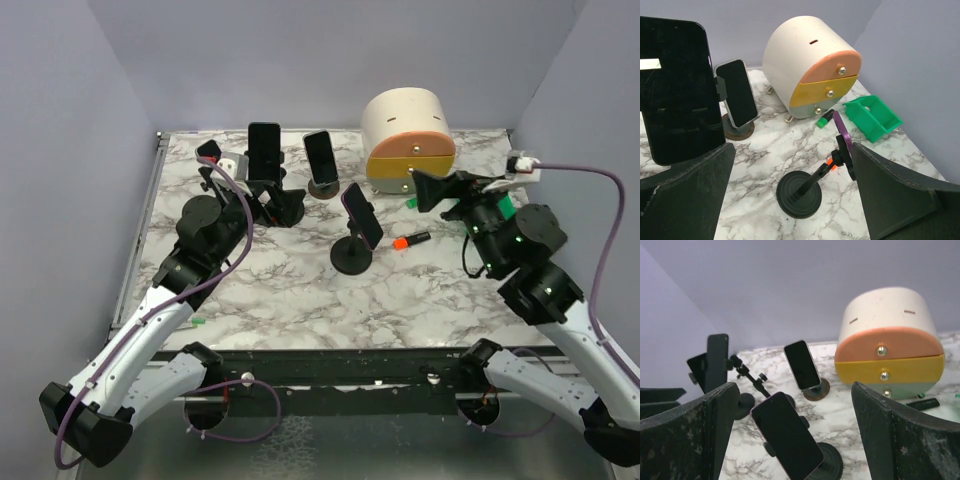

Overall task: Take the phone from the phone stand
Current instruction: Move the phone stand with the phone to the center of the board.

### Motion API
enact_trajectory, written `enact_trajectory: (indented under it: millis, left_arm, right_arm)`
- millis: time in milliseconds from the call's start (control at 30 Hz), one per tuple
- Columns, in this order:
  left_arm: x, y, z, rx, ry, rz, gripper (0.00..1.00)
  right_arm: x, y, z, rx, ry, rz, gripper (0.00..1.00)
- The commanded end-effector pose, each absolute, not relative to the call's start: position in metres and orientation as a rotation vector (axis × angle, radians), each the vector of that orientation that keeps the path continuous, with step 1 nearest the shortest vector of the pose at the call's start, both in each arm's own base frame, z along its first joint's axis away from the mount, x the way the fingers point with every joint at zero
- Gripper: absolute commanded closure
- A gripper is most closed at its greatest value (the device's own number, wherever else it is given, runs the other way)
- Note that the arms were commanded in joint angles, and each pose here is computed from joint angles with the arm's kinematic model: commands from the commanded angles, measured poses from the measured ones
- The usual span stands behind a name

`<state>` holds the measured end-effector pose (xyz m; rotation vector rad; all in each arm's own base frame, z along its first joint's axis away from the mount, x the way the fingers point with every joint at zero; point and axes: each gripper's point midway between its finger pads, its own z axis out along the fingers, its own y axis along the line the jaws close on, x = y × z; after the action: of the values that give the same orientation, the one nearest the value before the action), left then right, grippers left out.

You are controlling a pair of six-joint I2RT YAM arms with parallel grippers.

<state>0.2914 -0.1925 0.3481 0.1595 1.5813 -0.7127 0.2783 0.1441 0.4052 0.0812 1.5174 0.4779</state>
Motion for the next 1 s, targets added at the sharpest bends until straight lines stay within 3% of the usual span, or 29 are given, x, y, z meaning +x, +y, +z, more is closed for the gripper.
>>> enact_trajectory:
  millis: [0,400,667,967]
  left_arm:
    - [0.282,-0.196,0.356,0.186,1.530,-0.751,0.01]
    - [0.281,-0.195,0.353,0.184,1.523,-0.756,0.01]
    - [0.268,-0.218,0.353,0.200,1.448,-0.961,0.01]
    - [0.266,-0.255,0.349,0.123,1.689,-1.200,0.04]
  right_arm:
    - [0.255,0.140,0.429,-0.019,1.396,0.519,0.00]
    - [0.242,0.126,0.417,0.013,1.359,0.534,0.01]
    - [0.225,0.145,0.389,-0.140,1.389,0.603,0.01]
    - [0.220,0.138,0.352,-0.099,1.480,0.605,0.02]
